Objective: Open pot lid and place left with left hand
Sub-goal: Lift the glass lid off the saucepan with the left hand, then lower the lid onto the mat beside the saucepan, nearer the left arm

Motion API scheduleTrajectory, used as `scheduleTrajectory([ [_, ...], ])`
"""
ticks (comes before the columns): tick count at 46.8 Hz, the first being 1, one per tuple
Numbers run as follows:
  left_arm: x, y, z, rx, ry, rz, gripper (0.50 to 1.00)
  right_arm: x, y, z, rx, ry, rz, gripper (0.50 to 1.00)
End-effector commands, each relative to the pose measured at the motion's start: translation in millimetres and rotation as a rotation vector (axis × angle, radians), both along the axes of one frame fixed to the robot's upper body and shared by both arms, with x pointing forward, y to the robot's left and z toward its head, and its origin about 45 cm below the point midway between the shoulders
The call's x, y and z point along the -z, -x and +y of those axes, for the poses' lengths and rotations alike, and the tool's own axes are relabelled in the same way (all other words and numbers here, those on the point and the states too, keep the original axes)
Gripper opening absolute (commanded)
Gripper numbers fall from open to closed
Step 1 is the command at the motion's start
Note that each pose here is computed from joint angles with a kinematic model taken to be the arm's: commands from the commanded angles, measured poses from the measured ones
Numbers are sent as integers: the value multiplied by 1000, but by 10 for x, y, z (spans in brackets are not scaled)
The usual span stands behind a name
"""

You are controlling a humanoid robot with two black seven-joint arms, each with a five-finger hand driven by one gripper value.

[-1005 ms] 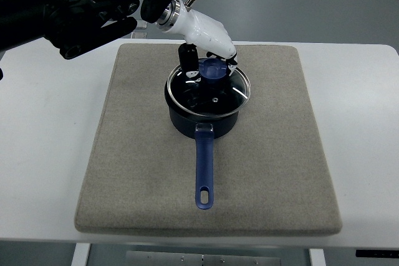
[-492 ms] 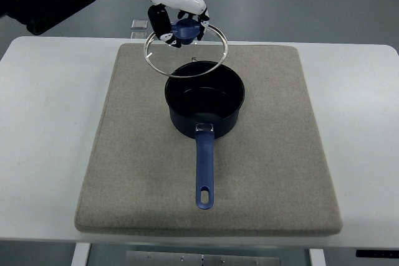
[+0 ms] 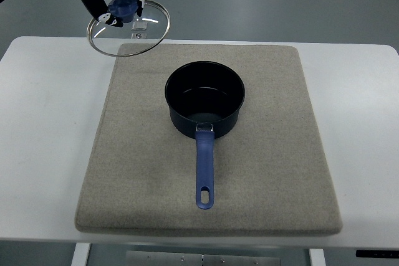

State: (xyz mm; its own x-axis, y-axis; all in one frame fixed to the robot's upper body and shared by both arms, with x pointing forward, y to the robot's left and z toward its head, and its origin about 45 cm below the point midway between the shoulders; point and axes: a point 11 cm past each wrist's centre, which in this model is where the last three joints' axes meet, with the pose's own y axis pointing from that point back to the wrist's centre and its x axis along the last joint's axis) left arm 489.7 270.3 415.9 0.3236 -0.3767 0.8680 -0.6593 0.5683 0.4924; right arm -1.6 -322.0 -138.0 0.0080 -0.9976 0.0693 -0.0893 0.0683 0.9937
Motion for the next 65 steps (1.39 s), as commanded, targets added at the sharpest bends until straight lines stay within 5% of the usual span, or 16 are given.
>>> scheduleTrajectory([
  [1, 43, 14, 130, -24, 3, 4, 500, 0, -1, 0, 0, 0, 0, 917],
  [20, 416, 9, 396, -96, 29, 53, 500, 0, -1, 0, 0, 0, 0, 917],
  [42, 1060, 114, 157, -33, 3, 147, 500, 0, -1, 0, 0, 0, 0, 917],
  [65, 1175, 71, -55, 11, -23, 131, 500, 0, -1, 0, 0, 0, 0, 917],
])
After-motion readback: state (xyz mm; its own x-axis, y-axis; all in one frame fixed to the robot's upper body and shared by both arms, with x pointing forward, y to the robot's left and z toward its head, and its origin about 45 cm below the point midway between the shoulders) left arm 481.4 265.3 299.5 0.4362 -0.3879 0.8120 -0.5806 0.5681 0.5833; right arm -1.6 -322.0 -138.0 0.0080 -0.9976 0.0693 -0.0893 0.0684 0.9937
